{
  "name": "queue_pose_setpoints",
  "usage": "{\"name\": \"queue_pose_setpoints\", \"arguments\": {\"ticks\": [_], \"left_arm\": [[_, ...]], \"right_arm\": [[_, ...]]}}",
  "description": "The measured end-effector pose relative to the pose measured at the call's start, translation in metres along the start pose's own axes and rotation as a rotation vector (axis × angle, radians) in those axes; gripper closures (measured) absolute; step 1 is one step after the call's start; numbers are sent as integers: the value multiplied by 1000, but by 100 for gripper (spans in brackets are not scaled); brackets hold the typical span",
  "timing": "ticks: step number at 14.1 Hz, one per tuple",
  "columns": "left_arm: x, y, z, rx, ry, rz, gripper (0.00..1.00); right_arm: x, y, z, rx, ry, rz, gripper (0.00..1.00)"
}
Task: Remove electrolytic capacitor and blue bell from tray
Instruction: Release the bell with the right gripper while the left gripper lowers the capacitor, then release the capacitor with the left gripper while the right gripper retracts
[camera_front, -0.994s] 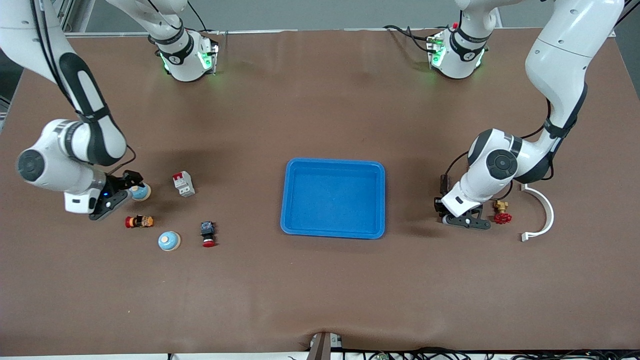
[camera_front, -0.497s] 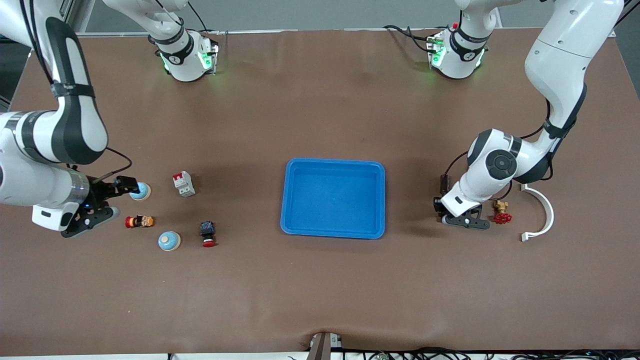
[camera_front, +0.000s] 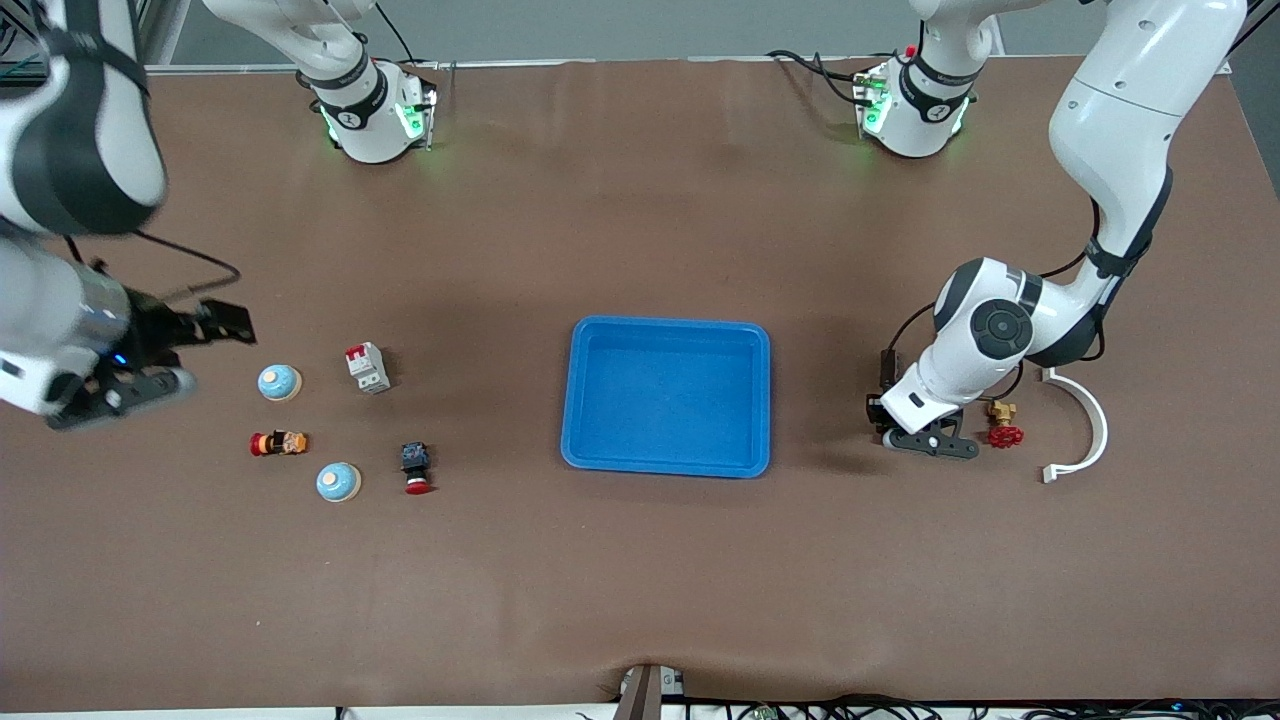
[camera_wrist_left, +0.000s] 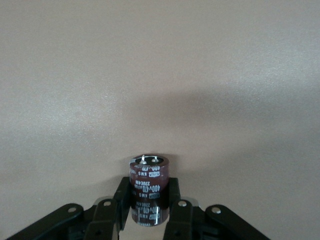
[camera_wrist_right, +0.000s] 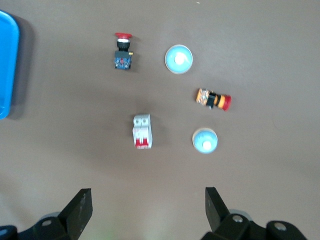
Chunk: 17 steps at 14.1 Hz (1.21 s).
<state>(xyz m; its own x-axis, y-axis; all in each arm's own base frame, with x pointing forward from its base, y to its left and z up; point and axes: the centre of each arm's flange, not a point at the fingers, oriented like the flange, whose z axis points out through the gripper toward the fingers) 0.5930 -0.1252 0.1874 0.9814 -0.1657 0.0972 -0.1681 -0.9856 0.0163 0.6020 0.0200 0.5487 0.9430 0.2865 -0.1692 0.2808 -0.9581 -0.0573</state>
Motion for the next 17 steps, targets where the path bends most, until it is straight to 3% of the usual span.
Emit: {"name": "queue_pose_setpoints", "arguments": {"ticks": [4, 6, 8, 13, 17], "left_arm": [[0, 0, 0, 0, 0, 1, 66], [-2, 1, 3, -2, -6, 1, 52], [-4, 1, 8, -5, -15, 0, 47], [-4, 2, 10, -7, -19, -5, 1], [-4, 2, 10, -7, -19, -5, 0]], "right_arm": [[-64, -10, -53, -12, 55, 118, 0], [-91, -7, -55, -18, 91, 150, 0], [-115, -6, -54, -23, 119, 168, 0], [-143, -3, -54, -24, 157, 252, 0], [-144, 2, -54, -25, 165, 267, 0]]}}
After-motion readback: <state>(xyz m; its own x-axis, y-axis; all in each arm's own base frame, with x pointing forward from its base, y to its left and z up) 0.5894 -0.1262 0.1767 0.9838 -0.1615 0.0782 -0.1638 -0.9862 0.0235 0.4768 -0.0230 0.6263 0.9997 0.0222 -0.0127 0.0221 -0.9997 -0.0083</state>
